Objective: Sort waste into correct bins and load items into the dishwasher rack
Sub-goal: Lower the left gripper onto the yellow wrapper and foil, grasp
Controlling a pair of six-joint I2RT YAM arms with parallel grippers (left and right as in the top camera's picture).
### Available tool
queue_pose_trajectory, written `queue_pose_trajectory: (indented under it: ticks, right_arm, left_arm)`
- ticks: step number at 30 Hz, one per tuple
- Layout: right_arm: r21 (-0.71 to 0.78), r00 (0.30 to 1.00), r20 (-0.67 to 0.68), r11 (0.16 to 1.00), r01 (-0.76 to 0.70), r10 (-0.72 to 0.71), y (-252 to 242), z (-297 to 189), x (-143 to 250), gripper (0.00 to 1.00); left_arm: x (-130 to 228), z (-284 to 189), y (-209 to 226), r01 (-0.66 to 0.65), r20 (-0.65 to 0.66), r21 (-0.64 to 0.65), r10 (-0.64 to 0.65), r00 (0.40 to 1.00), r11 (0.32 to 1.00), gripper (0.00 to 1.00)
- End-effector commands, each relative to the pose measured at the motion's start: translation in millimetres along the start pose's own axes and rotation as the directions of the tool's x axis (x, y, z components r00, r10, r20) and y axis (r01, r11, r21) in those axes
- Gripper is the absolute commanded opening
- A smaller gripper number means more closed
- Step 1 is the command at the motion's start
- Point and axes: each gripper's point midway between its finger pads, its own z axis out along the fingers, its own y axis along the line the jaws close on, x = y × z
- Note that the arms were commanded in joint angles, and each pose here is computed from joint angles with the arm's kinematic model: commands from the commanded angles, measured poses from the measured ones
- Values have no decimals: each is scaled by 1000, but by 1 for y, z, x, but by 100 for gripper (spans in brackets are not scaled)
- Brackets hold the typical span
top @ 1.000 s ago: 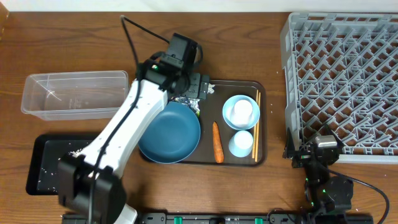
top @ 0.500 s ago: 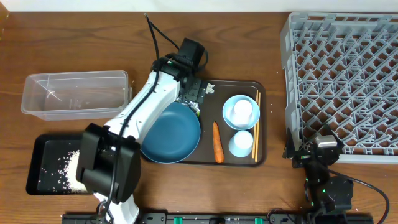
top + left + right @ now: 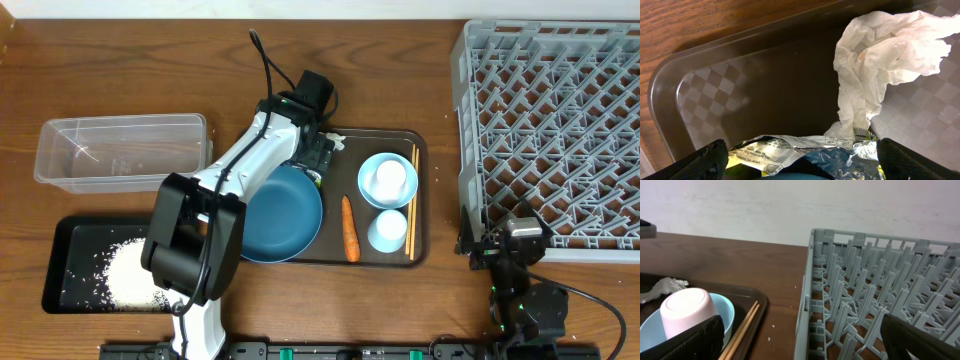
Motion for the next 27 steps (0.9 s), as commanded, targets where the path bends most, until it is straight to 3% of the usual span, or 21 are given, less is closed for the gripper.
queue_pose_trajectory:
  ticks: [1, 7, 12, 17, 20, 23, 27]
  right_arm:
    - [12, 1000, 0, 1000, 12, -12, -3, 0, 1, 99]
    - [12, 1000, 0, 1000, 12, -12, -3, 0, 1, 99]
    - [12, 1000, 0, 1000, 12, -12, -3, 0, 1, 99]
    - [12, 1000, 0, 1000, 12, -12, -3, 0, 1, 99]
    - [13, 1000, 0, 1000, 12, -12, -3, 0, 1, 99]
    - [12, 1000, 0, 1000, 12, -12, -3, 0, 1, 99]
    - [12, 1000, 0, 1000, 12, -12, -3, 0, 1, 99]
  left_arm:
    - [1, 10, 0, 1, -21, -13, -1, 1000, 1000, 96]
    - [1, 12, -1, 1, -23, -10, -1, 1000, 1000, 81]
    - [-1, 12, -1, 1, -17, -9, -1, 1000, 1000, 60]
    - [-4, 12, -1, 3, -3, -8, -3, 1000, 1000, 26]
    - [-5, 12, -1, 4, 1, -7, -4, 1000, 1000, 14]
    - [-5, 12, -1, 4, 1, -7, -4, 1000, 1000, 6]
    - [-10, 1, 0, 9, 28, -5, -9, 1000, 1000, 6]
